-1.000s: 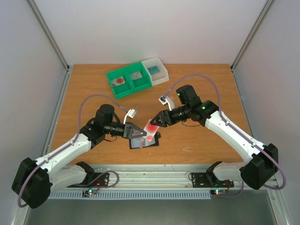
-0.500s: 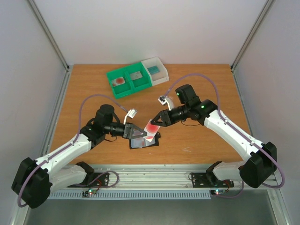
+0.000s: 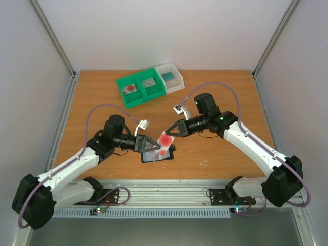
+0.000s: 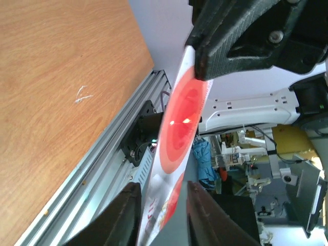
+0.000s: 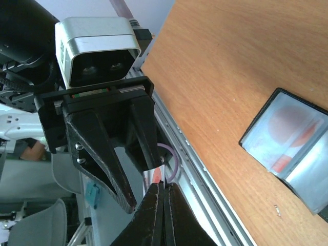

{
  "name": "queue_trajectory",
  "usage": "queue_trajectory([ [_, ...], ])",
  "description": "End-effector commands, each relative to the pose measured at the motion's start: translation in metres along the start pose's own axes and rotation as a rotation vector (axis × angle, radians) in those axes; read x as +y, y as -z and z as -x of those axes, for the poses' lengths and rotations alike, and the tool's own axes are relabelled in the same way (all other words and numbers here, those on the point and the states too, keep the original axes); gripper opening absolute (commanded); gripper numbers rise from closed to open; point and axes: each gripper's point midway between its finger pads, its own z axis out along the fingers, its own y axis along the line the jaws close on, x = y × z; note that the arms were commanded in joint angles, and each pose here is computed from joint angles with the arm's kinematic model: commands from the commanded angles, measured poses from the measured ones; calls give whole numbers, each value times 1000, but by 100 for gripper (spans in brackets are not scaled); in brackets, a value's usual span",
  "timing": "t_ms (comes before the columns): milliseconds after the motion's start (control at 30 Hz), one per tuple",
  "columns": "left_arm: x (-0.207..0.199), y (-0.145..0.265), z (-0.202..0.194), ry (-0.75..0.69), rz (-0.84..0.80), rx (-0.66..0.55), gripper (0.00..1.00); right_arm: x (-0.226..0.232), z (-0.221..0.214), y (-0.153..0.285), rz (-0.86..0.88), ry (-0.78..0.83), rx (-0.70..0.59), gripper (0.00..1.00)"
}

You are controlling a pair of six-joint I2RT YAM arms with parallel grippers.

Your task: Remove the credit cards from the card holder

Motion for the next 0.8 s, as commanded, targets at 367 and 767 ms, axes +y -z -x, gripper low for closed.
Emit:
queue_trajectory([
  [367, -13, 31, 36, -5, 146, -296, 76, 9, 48, 8, 120, -144, -304, 1],
  [767, -16, 50, 54, 89, 129, -493, 74, 0, 84, 8, 268, -282, -506, 1],
])
